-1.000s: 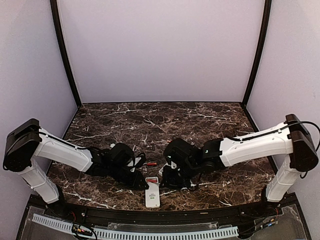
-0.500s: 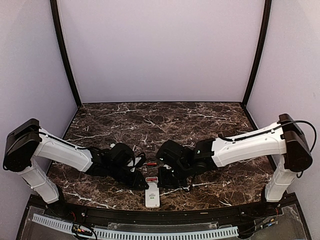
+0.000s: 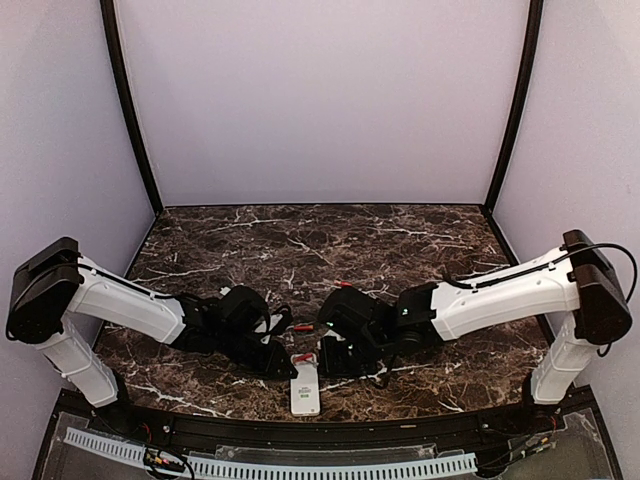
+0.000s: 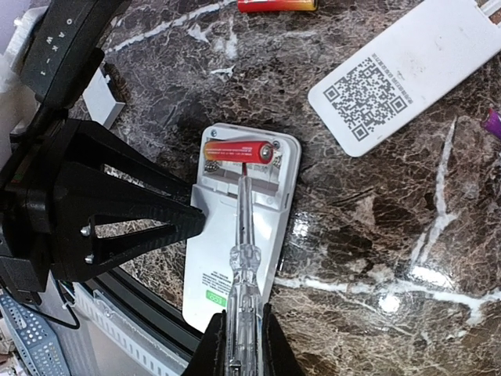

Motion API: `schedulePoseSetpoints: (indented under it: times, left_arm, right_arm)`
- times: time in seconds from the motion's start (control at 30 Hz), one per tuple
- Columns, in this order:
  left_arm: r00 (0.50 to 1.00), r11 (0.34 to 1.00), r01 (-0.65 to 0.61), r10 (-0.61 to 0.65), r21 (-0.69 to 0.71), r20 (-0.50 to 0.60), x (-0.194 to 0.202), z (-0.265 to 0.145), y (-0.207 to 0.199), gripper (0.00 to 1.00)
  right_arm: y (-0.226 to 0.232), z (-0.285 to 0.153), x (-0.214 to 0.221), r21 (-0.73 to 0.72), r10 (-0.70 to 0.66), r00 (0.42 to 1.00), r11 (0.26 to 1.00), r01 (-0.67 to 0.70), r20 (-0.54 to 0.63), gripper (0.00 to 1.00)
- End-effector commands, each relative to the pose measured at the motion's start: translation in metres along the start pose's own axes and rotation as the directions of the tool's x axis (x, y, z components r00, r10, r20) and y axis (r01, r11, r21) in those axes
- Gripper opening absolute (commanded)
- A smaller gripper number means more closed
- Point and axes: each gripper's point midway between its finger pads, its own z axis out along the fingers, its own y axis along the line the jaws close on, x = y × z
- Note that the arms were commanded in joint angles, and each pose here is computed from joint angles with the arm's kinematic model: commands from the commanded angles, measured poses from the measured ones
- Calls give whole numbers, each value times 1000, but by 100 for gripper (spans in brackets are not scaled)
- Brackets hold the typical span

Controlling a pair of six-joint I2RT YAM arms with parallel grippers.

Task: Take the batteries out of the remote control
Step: Remove the battery from the remote control without the battery cover.

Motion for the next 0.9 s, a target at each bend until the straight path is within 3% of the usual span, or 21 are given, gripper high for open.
schedulePoseSetpoints:
  times: [0.0, 0.63, 0.77, 0.87]
  left_arm:
    - [999, 996, 9, -14, -93, -52, 16, 8, 25, 19]
    - [1000, 994, 15, -18, -108, -24, 13, 3, 27, 20]
    - [1000, 991, 9, -8, -135, 13, 6, -7, 26, 25]
    - [998, 988, 6, 4, -155, 62, -7, -18, 21, 38]
  right_arm:
    - [22, -10, -27, -117, 0, 995, 993, 12, 103, 0]
    - [28, -19, -38, -168, 33, 990, 986, -10, 136, 0]
    - [26, -31, -40, -226, 53, 986, 974, -16, 161, 0]
    - [24, -47, -45, -253, 62, 979, 968, -11, 195, 0]
